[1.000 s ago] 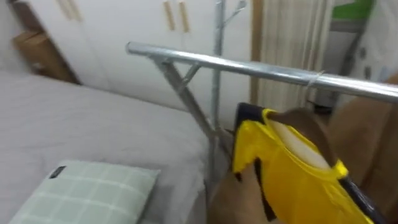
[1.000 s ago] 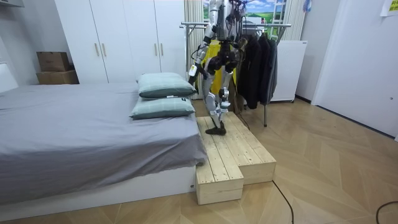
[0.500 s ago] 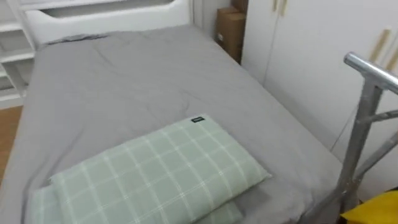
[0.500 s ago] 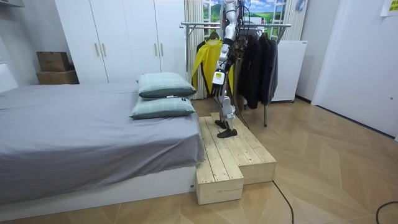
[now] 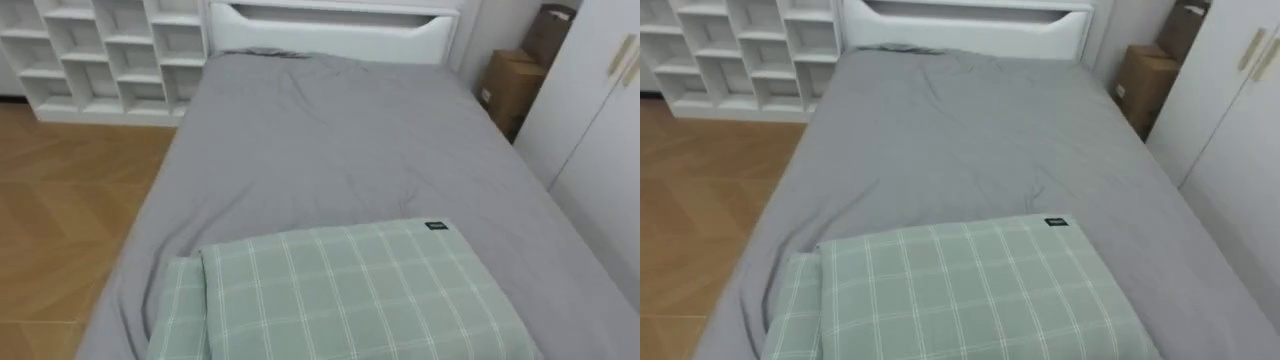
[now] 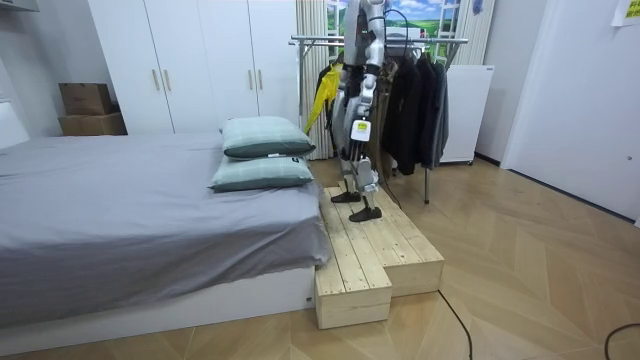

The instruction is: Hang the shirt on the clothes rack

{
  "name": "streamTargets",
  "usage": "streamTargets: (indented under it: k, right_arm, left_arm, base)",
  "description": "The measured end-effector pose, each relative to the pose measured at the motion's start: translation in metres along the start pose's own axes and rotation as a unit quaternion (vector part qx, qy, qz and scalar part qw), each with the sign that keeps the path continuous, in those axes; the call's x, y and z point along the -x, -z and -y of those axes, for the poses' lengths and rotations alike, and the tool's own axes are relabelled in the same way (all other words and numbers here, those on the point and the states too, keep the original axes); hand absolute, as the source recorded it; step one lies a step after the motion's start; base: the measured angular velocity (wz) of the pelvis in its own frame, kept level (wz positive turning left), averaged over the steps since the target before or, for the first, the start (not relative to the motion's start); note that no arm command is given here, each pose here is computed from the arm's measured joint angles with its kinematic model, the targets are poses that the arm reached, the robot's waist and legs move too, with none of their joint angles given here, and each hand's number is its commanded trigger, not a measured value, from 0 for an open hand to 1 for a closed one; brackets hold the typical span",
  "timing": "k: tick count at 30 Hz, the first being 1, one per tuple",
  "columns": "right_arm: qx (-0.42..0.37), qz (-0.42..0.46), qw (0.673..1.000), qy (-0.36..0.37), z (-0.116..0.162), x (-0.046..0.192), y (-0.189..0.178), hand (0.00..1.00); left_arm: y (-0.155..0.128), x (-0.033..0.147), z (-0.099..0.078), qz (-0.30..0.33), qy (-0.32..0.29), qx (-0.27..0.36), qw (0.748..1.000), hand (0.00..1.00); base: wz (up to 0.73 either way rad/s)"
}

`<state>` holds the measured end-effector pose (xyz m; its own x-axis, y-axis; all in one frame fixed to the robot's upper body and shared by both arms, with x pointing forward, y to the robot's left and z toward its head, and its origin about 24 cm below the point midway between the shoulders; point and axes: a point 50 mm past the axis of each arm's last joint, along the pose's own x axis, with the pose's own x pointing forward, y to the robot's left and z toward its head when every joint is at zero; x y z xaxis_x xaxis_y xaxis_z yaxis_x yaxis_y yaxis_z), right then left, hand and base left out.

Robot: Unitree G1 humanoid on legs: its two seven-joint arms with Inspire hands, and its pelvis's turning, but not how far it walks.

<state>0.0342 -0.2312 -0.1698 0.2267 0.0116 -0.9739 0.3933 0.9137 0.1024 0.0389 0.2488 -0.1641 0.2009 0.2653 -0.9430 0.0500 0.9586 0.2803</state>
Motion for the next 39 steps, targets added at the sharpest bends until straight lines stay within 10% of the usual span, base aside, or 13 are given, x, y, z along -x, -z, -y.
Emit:
streamTargets:
  k: [17, 39]
  right_arm:
    - [0.126, 0.001, 0.992, -0.004, -0.010, -0.003, -0.014, 0.00]
    - [0.077, -0.017, 0.996, -0.030, -0.011, -0.002, -0.006, 0.00]
  left_arm:
    - [0.028, 0.004, 0.007, -0.041, -0.021, 0.028, 0.999, 0.00]
    - [0.031, 0.004, 0.012, -0.078, 0.044, 0.013, 0.996, 0.00]
  base:
    - [0.04]
    - [0.04]
